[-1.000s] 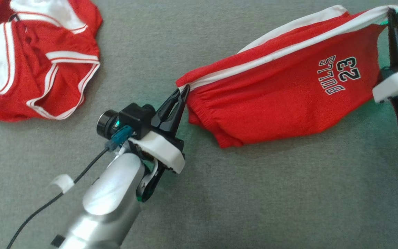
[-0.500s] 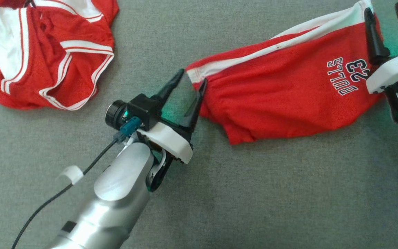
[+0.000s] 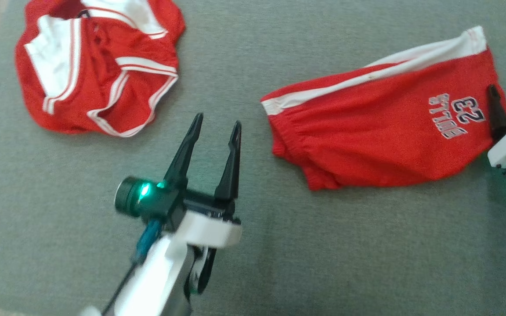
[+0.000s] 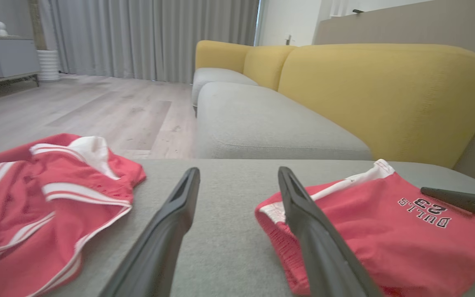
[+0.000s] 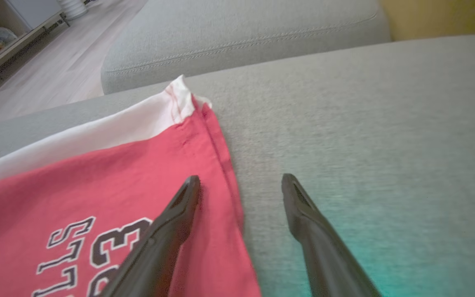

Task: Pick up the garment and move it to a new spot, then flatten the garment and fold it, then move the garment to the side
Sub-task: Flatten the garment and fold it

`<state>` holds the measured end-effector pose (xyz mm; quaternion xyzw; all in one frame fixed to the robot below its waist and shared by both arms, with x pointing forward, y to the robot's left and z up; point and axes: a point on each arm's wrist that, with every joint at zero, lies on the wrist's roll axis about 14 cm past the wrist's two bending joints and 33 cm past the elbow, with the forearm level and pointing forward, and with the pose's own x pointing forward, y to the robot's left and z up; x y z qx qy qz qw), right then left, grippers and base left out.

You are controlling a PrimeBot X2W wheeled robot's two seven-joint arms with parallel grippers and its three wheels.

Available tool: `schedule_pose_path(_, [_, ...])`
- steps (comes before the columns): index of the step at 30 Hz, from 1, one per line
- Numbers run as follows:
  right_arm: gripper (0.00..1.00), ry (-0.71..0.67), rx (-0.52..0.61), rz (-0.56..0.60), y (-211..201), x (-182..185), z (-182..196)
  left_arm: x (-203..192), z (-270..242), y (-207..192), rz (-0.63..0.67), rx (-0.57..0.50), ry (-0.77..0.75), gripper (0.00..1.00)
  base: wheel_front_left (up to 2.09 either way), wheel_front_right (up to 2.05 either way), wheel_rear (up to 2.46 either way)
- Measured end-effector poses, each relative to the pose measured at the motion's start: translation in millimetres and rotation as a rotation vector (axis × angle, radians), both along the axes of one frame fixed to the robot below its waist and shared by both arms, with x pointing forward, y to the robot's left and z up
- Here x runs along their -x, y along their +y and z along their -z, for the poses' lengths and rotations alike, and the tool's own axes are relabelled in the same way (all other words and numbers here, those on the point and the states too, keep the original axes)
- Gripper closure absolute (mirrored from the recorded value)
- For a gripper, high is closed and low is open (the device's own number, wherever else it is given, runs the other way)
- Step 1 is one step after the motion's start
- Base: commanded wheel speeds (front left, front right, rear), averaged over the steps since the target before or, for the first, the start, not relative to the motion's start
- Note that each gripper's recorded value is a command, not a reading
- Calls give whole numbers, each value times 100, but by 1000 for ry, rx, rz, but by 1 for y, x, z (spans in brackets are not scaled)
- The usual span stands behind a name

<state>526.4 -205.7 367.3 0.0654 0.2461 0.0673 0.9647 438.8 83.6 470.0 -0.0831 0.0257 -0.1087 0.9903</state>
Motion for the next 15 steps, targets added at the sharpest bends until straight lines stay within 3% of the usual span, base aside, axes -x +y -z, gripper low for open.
schedule_pose_path(3, [0, 56, -39, -16, 17, 1, 9, 22, -10, 21, -75, -23, -36, 0, 0, 0, 0])
schedule_pose_path(4, [77, 70, -46, -19, 20, 2, 11, 26, -11, 25, -90, -30, -38, 0, 0, 0, 0])
schedule_pose_path(5, [100, 82, -50, -20, 21, 3, 13, 31, -11, 29, -104, -35, -38, 0, 0, 0, 0])
schedule_pose_path(10, [100, 84, -56, 24, 10, 6, 8, 42, -17, 43, -153, -36, -52, 0, 0, 0, 0])
schedule_pose_path(15, [100, 65, -29, 135, -37, 17, -2, 37, -23, 34, -121, -46, -80, 0, 0, 0, 0])
